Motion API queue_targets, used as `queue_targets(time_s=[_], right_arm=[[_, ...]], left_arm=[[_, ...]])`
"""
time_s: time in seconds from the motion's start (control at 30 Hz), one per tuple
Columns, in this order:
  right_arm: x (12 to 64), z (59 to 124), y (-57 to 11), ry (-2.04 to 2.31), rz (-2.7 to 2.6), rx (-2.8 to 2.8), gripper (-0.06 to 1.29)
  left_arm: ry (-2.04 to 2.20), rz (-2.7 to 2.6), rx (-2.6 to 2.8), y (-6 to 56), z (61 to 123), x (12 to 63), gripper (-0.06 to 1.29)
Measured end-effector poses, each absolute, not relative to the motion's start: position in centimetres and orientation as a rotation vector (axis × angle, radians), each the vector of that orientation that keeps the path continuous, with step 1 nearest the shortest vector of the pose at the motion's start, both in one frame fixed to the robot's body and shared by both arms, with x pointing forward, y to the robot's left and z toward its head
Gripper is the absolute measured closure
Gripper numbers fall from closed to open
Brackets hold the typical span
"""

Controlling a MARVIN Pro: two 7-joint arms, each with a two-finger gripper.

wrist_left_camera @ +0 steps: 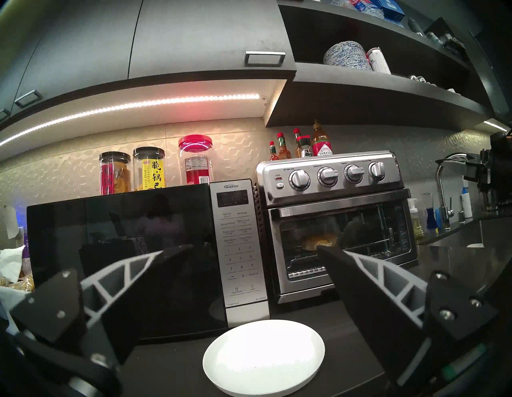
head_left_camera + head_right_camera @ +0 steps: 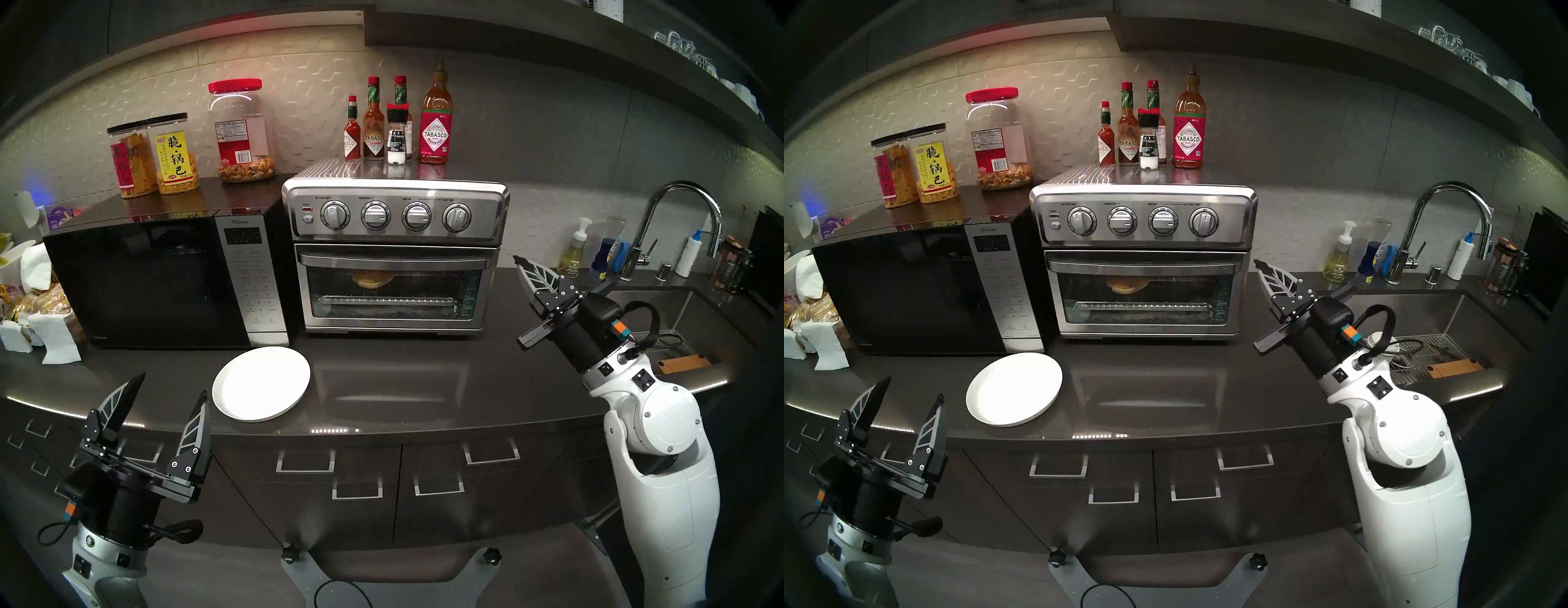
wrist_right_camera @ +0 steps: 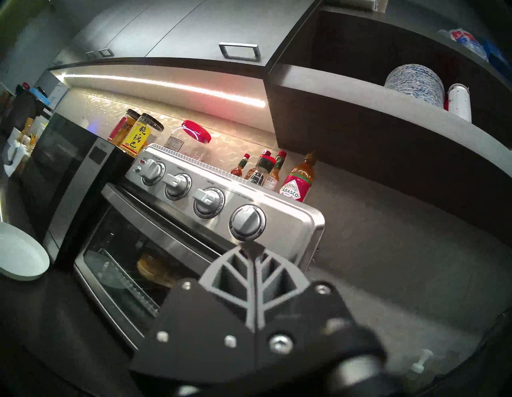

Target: Open the oven and place the bagel inside on the rack

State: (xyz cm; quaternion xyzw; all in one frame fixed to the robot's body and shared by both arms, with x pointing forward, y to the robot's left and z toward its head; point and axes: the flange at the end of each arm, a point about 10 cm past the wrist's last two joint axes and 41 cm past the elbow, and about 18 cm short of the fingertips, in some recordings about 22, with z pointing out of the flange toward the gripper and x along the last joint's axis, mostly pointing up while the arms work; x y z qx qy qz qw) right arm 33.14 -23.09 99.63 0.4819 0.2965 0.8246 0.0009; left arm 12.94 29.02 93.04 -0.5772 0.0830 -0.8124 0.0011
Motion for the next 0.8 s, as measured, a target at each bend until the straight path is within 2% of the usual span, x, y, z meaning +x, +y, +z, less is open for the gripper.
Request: queue_targets(time_s=[0.8], right_arm=[[32.9, 98.1, -22.9, 0.885, 2.579, 1.431, 1.25]], left_arm=[[0.258, -2.545, -1.819, 29.0, 93.0, 12.9, -0.03]])
